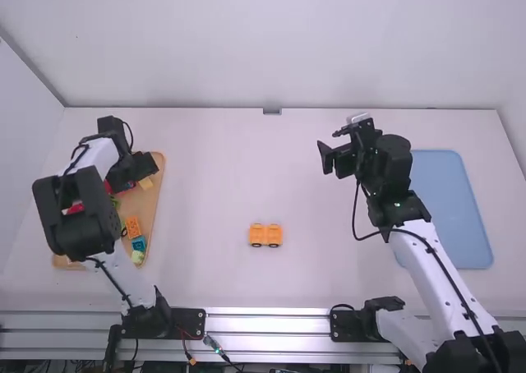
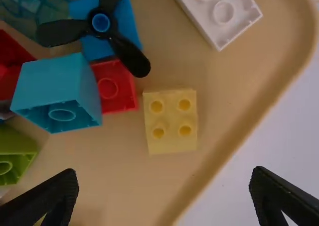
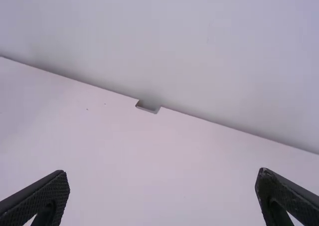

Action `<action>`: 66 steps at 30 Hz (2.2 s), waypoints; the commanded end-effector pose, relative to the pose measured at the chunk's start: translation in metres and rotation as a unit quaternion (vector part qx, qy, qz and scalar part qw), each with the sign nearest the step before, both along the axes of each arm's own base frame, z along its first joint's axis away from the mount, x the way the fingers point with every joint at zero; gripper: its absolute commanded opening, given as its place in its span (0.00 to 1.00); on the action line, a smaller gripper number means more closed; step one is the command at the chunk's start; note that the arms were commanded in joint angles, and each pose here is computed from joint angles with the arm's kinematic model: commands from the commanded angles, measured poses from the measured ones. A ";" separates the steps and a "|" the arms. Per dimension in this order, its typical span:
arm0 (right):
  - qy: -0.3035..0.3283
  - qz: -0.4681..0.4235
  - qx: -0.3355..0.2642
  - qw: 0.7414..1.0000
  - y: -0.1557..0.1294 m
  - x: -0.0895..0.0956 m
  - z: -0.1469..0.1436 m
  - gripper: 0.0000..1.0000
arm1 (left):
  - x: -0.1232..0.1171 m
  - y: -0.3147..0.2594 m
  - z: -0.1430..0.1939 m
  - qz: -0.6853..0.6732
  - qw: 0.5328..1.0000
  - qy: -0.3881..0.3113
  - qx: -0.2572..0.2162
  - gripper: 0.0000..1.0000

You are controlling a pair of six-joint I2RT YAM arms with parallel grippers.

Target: Assemble lego blocks to make yellow taxi

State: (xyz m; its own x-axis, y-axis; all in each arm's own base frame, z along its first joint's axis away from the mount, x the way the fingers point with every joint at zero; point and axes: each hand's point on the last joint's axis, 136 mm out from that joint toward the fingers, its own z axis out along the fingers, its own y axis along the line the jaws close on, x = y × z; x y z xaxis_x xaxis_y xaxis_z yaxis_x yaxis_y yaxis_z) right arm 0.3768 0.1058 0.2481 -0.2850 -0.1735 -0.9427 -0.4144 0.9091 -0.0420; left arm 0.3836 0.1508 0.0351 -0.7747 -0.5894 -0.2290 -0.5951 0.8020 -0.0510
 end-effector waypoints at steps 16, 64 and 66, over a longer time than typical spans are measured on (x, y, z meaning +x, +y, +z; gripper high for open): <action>-0.029 0.002 0.014 0.999 0.002 0.000 0.028 0.99 | 0.003 0.002 -0.038 0.011 1.000 -0.003 0.013 0.72; -0.030 0.003 0.015 0.999 0.003 0.000 0.029 0.99 | 0.002 -0.021 -0.003 -0.080 0.996 0.022 0.015 0.02; -0.029 0.003 0.014 0.999 0.003 0.000 0.029 0.99 | 0.003 -0.040 0.007 -0.123 0.992 0.010 0.026 0.02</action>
